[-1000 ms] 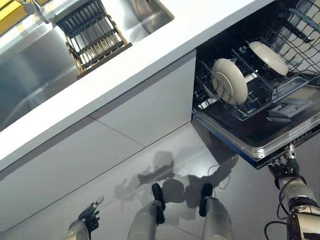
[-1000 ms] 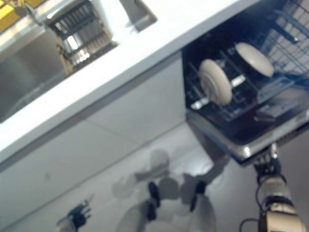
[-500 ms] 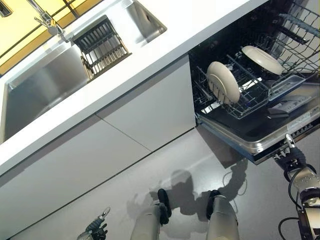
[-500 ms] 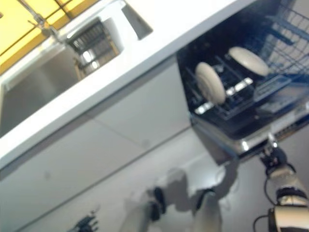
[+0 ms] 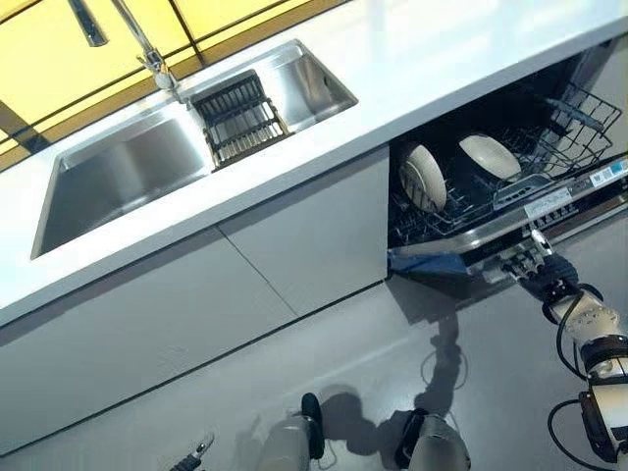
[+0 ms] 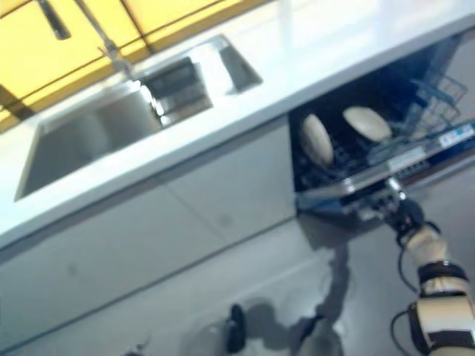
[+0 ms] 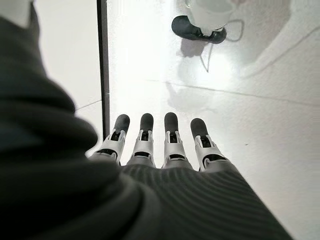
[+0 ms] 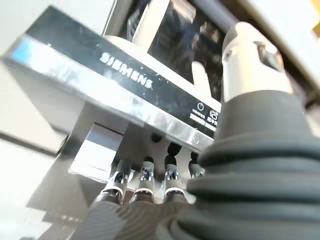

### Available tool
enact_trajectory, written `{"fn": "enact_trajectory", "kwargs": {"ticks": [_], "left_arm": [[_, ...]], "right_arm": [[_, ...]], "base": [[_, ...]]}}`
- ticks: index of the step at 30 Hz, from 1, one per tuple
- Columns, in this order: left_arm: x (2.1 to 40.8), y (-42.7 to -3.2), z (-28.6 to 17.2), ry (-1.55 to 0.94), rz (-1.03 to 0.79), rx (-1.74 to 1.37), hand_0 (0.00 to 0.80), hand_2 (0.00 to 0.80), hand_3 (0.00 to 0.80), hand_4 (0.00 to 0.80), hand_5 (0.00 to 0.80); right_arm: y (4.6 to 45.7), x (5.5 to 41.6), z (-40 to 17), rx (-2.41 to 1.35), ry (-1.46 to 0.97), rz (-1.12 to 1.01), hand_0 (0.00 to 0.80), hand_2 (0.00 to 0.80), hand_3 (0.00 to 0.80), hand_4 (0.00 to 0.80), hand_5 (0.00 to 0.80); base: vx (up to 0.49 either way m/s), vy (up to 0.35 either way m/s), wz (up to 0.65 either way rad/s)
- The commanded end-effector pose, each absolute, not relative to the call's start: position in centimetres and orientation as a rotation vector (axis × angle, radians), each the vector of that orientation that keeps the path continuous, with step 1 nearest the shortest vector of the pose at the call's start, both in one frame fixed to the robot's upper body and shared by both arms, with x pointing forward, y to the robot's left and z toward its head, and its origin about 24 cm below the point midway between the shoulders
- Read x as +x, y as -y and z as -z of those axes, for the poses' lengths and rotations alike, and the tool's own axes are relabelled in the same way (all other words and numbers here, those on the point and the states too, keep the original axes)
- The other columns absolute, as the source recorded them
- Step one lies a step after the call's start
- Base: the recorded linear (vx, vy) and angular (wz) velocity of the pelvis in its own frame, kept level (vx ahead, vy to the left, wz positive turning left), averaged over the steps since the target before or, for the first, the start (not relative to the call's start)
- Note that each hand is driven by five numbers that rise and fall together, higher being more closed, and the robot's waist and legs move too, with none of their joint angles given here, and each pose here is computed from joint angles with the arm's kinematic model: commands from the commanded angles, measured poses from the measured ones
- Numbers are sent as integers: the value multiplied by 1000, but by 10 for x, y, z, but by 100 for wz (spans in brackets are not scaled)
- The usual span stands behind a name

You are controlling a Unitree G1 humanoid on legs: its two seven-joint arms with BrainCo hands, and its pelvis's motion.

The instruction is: Take plates into dishwasher

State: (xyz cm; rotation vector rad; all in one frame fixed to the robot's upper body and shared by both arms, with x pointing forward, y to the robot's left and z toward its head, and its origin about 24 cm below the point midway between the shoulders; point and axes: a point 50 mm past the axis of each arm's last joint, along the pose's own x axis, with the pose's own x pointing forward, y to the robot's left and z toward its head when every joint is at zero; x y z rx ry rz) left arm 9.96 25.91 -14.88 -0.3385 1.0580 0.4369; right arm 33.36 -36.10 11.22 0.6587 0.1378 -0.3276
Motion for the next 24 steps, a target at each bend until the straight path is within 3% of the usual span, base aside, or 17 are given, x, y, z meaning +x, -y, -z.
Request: {"fn": "enact_trajectory", "kwargs": {"ticks": [1,13,24], "left_arm": [[89,-285,141,-1085,-409,-181,0,0,0,0,0],[76,-294,140,-1115,-404,-128,0,0,0,0,0],[84,-291,142,-1090,-413,-155,0,0,0,0,0]], "right_arm": [[312,379,-216,629,168,-16,0,0,0,0,0],[345,355,-151,546,-57,144,0,0,0,0,0],[356,302,-39,432,-440,310,0,0,0,0,0]], "base": [[51,-1,31],[63,8,17],[42,84,-5]]}}
